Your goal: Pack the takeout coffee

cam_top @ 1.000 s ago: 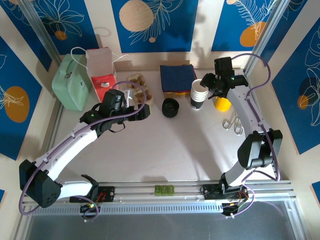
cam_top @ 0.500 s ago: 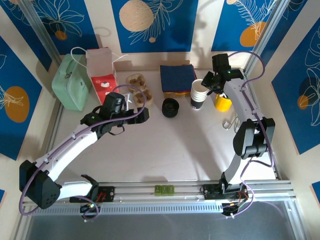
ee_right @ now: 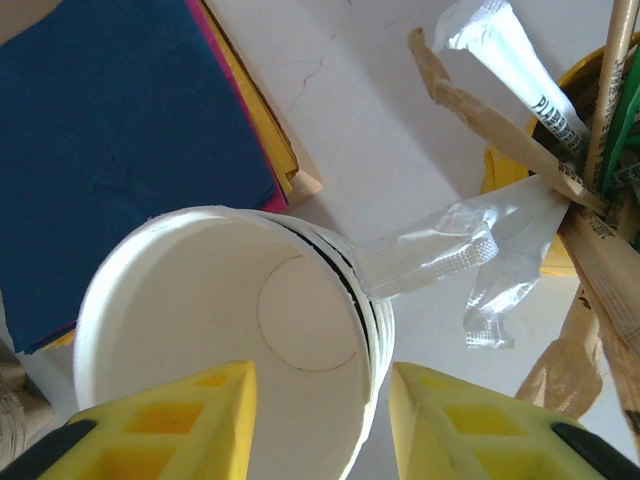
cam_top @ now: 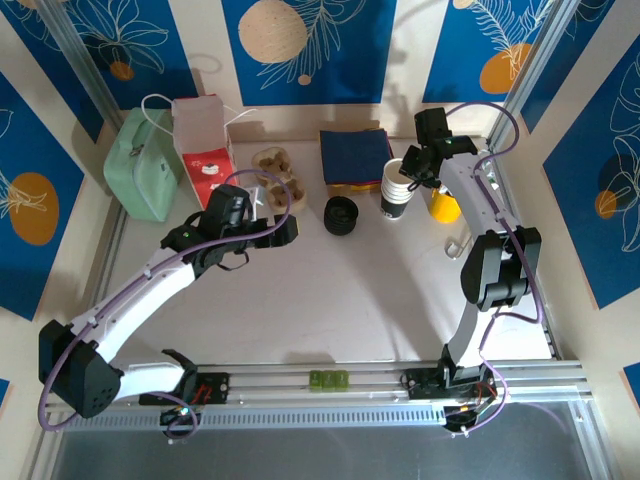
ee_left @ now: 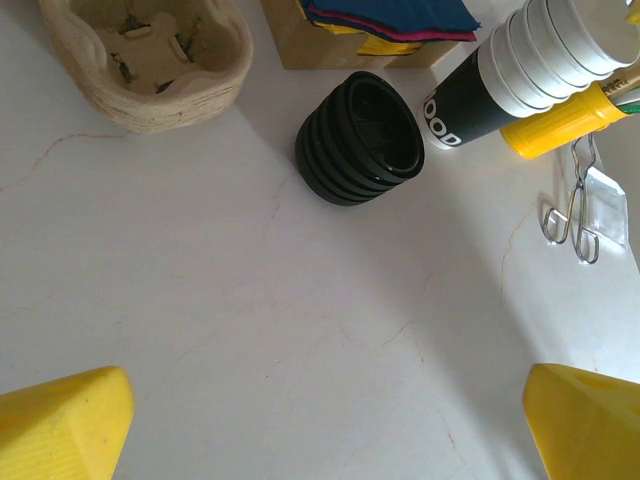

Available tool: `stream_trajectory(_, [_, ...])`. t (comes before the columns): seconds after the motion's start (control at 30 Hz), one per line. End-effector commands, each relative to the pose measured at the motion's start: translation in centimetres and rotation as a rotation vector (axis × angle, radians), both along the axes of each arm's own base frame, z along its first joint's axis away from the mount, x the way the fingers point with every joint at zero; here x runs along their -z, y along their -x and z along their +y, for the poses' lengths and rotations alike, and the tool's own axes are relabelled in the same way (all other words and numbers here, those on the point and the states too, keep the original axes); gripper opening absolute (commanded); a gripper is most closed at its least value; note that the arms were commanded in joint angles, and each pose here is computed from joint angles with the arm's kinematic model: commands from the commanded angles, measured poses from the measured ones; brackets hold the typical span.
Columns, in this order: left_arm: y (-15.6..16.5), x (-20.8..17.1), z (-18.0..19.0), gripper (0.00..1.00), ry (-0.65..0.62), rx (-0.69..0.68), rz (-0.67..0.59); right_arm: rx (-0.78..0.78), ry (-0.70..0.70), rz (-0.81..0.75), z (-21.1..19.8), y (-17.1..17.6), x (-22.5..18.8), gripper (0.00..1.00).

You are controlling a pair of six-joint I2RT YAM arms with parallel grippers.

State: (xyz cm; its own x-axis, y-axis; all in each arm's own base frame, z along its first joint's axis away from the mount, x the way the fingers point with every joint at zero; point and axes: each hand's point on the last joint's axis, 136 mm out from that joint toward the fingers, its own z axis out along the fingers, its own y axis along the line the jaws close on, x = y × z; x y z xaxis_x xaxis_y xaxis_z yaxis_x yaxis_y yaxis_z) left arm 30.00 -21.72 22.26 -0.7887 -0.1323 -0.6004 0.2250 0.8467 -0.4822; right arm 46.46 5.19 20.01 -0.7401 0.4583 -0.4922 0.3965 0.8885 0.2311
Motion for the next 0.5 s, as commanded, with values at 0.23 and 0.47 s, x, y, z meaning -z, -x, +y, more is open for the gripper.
stream_trajectory(0.23, [0.27,0.28,0.37,0.99,-0.018,-0.006,-0.002,-0.001,0.014,0.015,0.08,0.02,0.28,0.36])
stream_trajectory(0.47, [0.28,0.41,0.44,1.00,-0.019,-0.010,0.001,-0.005,0.018,0.018,0.18,0.05,0.43,0.32])
